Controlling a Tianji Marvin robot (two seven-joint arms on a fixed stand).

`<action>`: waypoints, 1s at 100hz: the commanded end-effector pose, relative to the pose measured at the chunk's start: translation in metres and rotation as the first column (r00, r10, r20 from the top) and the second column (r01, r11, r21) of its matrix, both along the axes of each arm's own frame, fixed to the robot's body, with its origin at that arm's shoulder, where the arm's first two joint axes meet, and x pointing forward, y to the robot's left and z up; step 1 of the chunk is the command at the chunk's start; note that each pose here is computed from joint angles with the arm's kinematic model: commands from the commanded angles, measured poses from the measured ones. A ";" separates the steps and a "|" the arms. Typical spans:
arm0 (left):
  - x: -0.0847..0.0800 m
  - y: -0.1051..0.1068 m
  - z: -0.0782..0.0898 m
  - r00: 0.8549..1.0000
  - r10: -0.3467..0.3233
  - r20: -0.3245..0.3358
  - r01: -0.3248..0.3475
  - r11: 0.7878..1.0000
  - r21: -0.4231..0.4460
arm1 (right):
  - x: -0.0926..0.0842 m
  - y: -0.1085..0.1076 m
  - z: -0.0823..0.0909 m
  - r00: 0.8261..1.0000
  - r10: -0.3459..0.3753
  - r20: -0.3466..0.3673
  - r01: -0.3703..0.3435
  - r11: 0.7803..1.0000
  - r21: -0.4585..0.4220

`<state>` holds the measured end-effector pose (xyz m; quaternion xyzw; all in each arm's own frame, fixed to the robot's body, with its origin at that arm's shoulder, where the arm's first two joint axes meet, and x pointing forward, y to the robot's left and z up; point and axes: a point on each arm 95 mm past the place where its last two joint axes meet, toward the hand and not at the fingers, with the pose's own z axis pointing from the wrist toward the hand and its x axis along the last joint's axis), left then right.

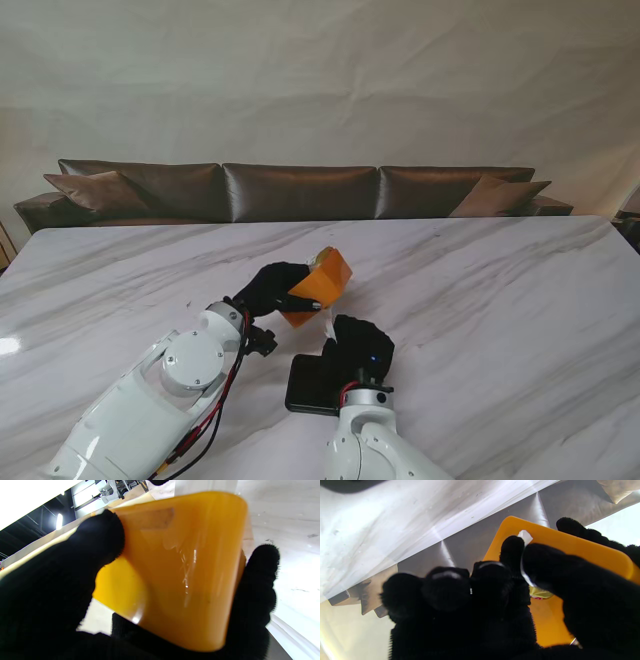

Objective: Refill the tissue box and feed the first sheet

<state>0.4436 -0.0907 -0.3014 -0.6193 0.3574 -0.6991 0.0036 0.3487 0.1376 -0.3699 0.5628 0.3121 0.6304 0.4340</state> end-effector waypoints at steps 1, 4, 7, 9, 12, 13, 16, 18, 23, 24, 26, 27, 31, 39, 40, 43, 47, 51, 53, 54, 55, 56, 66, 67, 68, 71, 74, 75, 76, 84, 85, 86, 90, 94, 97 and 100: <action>0.002 -0.002 0.007 1.000 -0.006 0.018 0.006 1.000 0.004 | -0.004 -0.002 -0.005 0.999 0.025 -0.044 -0.024 1.000 0.018; 0.002 -0.001 0.007 1.000 -0.004 0.025 0.004 1.000 0.014 | -0.004 -0.004 -0.005 0.998 0.032 -0.054 -0.031 0.999 0.014; 0.003 -0.001 0.008 0.999 -0.003 0.034 0.002 1.000 0.028 | -0.004 -0.006 -0.004 0.998 0.036 -0.060 -0.035 0.999 0.006; 0.003 0.000 0.009 0.999 -0.003 0.040 0.001 0.999 0.037 | -0.004 -0.008 -0.004 0.997 0.037 -0.062 -0.037 0.999 -0.001; 0.004 0.001 0.009 0.999 -0.001 0.048 -0.001 0.999 0.049 | -0.004 -0.010 -0.004 0.997 0.037 -0.062 -0.037 0.999 -0.010; 0.004 0.001 0.010 0.999 -0.001 0.050 -0.001 0.999 0.053 | -0.004 -0.011 -0.004 0.997 0.036 -0.061 -0.037 0.999 -0.013; 0.005 0.002 0.011 0.998 0.000 0.056 -0.003 0.998 0.064 | -0.004 -0.014 -0.003 0.998 0.033 -0.060 -0.034 0.999 -0.019; 0.005 0.002 0.011 0.998 0.001 0.061 -0.005 0.997 0.071 | -0.003 -0.015 -0.003 0.998 0.031 -0.058 -0.032 0.999 -0.022; 0.006 0.003 0.012 0.997 0.003 0.073 -0.010 0.996 0.092 | -0.003 -0.020 -0.002 0.998 0.022 -0.052 -0.024 0.999 -0.031; 0.007 0.003 0.012 0.997 0.003 0.075 -0.011 0.995 0.097 | -0.003 -0.021 -0.002 0.998 0.020 -0.051 -0.022 0.999 -0.033; 0.008 0.003 0.013 0.997 0.004 0.080 -0.012 0.994 0.107 | -0.003 -0.023 -0.002 0.999 0.016 -0.049 -0.018 0.999 -0.039; 0.008 0.003 0.013 0.997 0.004 0.082 -0.013 0.994 0.112 | -0.003 -0.024 -0.003 0.999 0.014 -0.048 -0.016 0.999 -0.042; 0.010 0.004 0.013 0.996 0.005 0.090 -0.017 0.991 0.132 | -0.003 -0.028 -0.003 0.999 0.003 -0.045 -0.006 0.998 -0.059; 0.015 0.005 0.013 0.995 0.005 0.102 -0.023 0.985 0.171 | -0.003 -0.037 -0.006 0.998 -0.024 -0.050 0.020 0.996 -0.082; 0.016 0.005 0.013 0.995 0.005 0.103 -0.024 0.984 0.177 | -0.004 -0.038 -0.006 0.998 -0.027 -0.051 0.023 0.996 -0.083; 0.018 0.005 0.012 0.994 0.006 0.108 -0.027 0.981 0.193 | -0.004 -0.040 -0.007 0.998 -0.037 -0.052 0.032 0.996 -0.084; 0.021 0.005 0.011 0.993 0.004 0.114 -0.029 0.976 0.216 | -0.004 -0.043 -0.008 0.998 -0.047 -0.052 0.043 0.996 -0.084; 0.024 0.005 0.009 0.993 0.002 0.119 -0.031 0.970 0.242 | -0.005 -0.045 -0.009 0.997 -0.055 -0.051 0.050 0.995 -0.086; 0.026 0.005 0.008 0.992 0.001 0.123 -0.032 0.966 0.256 | -0.005 -0.046 -0.009 0.997 -0.058 -0.049 0.054 0.995 -0.089; 0.027 0.005 0.007 0.992 0.000 0.124 -0.033 0.964 0.263 | -0.005 -0.047 -0.009 0.997 -0.060 -0.049 0.055 0.994 -0.091; 0.027 0.005 0.006 0.992 0.000 0.125 -0.034 0.962 0.270 | -0.005 -0.047 -0.009 0.997 -0.061 -0.048 0.056 0.994 -0.093; 0.028 0.005 0.005 0.992 -0.001 0.126 -0.034 0.960 0.277 | -0.005 -0.048 -0.009 0.997 -0.062 -0.047 0.057 0.994 -0.095; 0.036 0.003 -0.004 0.991 -0.012 0.136 -0.039 0.931 0.363 | -0.005 -0.053 -0.008 0.996 -0.075 -0.039 0.070 0.991 -0.112; 0.037 0.003 -0.005 0.990 -0.012 0.138 -0.040 0.928 0.372 | -0.005 -0.054 -0.008 0.996 -0.076 -0.038 0.071 0.991 -0.113; 0.038 0.003 -0.006 0.990 -0.013 0.139 -0.041 0.924 0.380 | -0.005 -0.054 -0.008 0.996 -0.077 -0.037 0.072 0.991 -0.113; 0.040 0.003 -0.009 0.990 -0.016 0.142 -0.043 0.914 0.403 | -0.005 -0.055 -0.007 0.996 -0.079 -0.035 0.075 0.991 -0.113; 0.042 0.002 -0.012 0.989 -0.018 0.146 -0.046 0.905 0.423 | -0.005 -0.056 -0.007 0.996 -0.081 -0.033 0.077 0.991 -0.114; 0.043 0.002 -0.013 0.989 -0.018 0.148 -0.048 0.902 0.429 | -0.005 -0.056 -0.007 0.996 -0.082 -0.033 0.078 0.990 -0.114; 0.043 0.002 -0.014 0.989 -0.018 0.149 -0.050 0.900 0.434 | -0.005 -0.056 -0.007 0.996 -0.082 -0.032 0.078 0.990 -0.114; 0.049 0.001 -0.021 0.987 -0.017 0.161 -0.061 0.883 0.465 | -0.006 -0.057 -0.006 0.996 -0.085 -0.029 0.081 0.990 -0.113; 0.050 0.000 -0.022 0.987 -0.017 0.162 -0.062 0.882 0.467 | -0.006 -0.057 -0.006 0.996 -0.085 -0.028 0.081 0.990 -0.113; 0.051 0.000 -0.023 0.986 -0.017 0.164 -0.063 0.881 0.469 | -0.007 -0.057 -0.006 0.996 -0.085 -0.028 0.082 0.990 -0.112; 0.053 -0.002 -0.025 0.985 -0.016 0.169 -0.068 0.876 0.477 | -0.007 -0.057 -0.006 0.996 -0.085 -0.029 0.082 0.990 -0.111; 0.056 -0.003 -0.027 0.985 -0.018 0.173 -0.069 0.871 0.486 | -0.007 -0.058 -0.006 0.996 -0.086 -0.029 0.082 0.990 -0.111; 0.057 -0.004 -0.029 0.984 -0.018 0.176 -0.072 0.867 0.493 | -0.008 -0.058 -0.006 0.996 -0.086 -0.030 0.083 0.990 -0.110; 0.058 -0.005 -0.030 0.983 -0.019 0.181 -0.075 0.862 0.501 | -0.008 -0.058 -0.006 0.996 -0.087 -0.030 0.084 0.990 -0.110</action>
